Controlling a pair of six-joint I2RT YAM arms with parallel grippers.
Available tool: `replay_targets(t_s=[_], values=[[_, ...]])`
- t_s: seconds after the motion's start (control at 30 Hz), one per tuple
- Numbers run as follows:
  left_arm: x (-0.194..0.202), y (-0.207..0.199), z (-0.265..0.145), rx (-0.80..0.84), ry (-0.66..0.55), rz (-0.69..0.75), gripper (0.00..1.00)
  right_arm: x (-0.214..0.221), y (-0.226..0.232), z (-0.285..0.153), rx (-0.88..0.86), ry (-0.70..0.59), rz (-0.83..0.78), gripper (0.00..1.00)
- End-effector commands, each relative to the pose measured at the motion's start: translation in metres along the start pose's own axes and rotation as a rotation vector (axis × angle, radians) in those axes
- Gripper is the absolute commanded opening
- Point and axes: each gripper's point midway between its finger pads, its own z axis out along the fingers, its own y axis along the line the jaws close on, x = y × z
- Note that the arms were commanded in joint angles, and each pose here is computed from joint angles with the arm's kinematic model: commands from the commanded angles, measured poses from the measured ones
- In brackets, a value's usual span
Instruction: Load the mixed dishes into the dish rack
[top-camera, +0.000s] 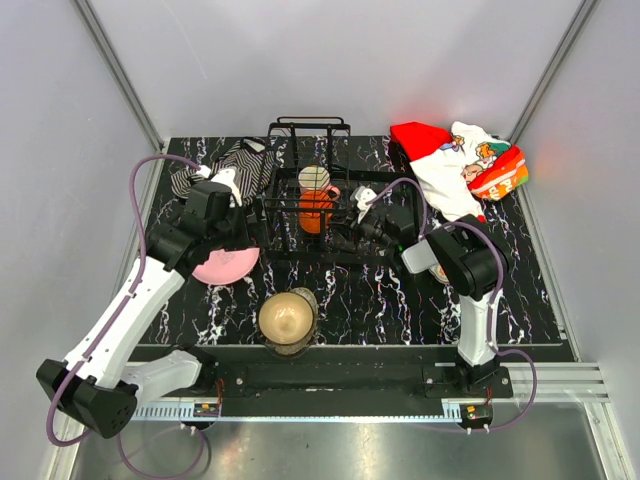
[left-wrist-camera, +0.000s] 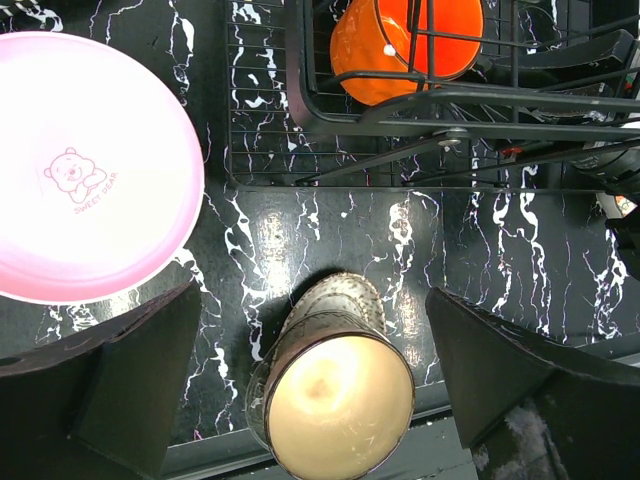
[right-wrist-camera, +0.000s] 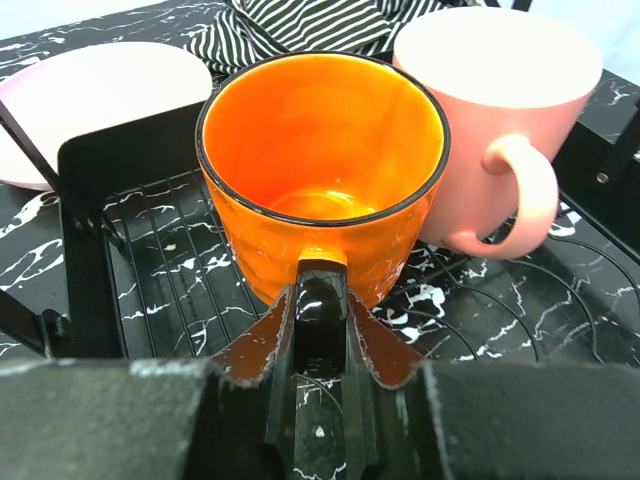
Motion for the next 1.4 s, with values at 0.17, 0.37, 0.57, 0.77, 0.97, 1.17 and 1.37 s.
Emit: replay_targets(t_s=[0.17, 0.37, 0.57, 0.77, 0.97, 1.17, 1.37], values=[[-0.017, -0.006, -0.007, 0.03, -0.042, 0.01, 0.99, -0.051, 0.015, 0.018, -0.125, -0.176, -0.085, 0.0], [-0.018, -0.005, -0.007, 0.025, -0.037, 0.009, 0.99, -0.051, 0.019, 0.022, -0.163, -0.184, -0.068, 0.0], [-0.018, -0.005, -0.006, 0.023, -0.031, 0.011, 0.99, -0.05, 0.02, 0.026, -0.174, -0.187, -0.065, 0.0], [-0.018, -0.004, -0.005, 0.02, -0.031, 0.005, 0.99, -0.052, 0.02, 0.028, -0.177, -0.197, -0.046, 0.0], [-0.018, -0.004, -0.005, 0.022, -0.03, 0.002, 0.99, -0.052, 0.019, 0.026, -0.16, -0.212, -0.048, 0.11], [-0.018, -0.004, -0.006, 0.022, -0.032, 0.002, 0.99, -0.053, 0.018, 0.025, -0.145, -0.225, -0.048, 0.26], [-0.017, -0.003, -0.007, 0.021, -0.034, 0.001, 0.99, -0.054, 0.017, 0.026, -0.145, -0.232, -0.043, 0.38]])
